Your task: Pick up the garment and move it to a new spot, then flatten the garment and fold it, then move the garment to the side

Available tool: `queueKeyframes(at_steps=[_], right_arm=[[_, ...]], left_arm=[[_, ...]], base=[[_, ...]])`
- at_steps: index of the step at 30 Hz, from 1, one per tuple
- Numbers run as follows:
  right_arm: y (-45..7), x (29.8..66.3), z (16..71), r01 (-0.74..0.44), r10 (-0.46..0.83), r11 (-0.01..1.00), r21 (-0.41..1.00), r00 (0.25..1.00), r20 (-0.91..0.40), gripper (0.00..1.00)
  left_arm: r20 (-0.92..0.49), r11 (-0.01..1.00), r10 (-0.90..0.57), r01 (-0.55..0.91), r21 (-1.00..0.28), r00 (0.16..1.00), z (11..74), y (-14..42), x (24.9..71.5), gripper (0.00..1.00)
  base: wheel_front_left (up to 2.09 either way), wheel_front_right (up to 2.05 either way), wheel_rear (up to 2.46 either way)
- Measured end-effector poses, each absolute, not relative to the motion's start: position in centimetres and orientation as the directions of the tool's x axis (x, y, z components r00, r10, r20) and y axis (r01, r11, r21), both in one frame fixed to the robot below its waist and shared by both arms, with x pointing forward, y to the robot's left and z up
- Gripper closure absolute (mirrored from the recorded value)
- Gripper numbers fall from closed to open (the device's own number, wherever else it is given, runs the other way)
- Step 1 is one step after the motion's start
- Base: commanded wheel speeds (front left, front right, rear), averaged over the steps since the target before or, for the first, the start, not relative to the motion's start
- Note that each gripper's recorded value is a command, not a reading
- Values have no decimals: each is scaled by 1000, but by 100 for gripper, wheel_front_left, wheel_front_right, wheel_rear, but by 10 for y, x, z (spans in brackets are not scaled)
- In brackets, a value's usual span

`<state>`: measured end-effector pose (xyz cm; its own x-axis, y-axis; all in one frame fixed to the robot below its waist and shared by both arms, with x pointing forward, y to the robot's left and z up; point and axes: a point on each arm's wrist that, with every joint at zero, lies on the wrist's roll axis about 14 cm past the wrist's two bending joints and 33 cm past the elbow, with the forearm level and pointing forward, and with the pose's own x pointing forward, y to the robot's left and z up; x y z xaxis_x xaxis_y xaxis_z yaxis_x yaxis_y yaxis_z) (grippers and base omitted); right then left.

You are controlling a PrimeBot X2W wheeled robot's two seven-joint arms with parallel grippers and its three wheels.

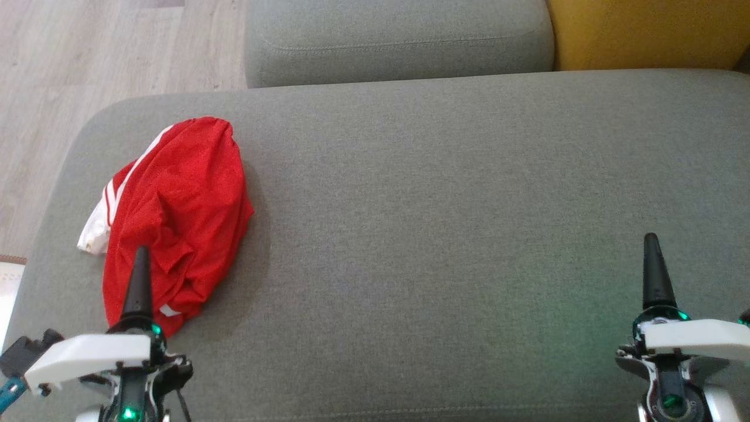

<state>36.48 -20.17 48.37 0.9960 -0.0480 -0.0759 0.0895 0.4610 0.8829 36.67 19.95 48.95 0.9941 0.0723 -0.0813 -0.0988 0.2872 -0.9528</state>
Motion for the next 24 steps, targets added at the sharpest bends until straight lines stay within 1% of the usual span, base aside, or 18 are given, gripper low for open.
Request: queueKeyframes(at_steps=[11, 20, 24], right_arm=[[-185, 369, 501, 13, 3, 642, 767, 1000, -19, 0], [-173, 370, 508, -35, 38, 760, 649, 999, 10, 0], [-170, 369, 510, -51, 49, 802, 595, 999, 20, 0]], left_arm=[[-24, 483, 41, -41, -875, 999, 511, 183, 370, 0], [-5, 662, -12, 4, -750, 1000, 517, 161, 370, 0], [3, 727, -32, 25, -687, 999, 519, 152, 370, 0]], base=[[0, 0, 0], [0, 0, 0], [0, 0, 0]])
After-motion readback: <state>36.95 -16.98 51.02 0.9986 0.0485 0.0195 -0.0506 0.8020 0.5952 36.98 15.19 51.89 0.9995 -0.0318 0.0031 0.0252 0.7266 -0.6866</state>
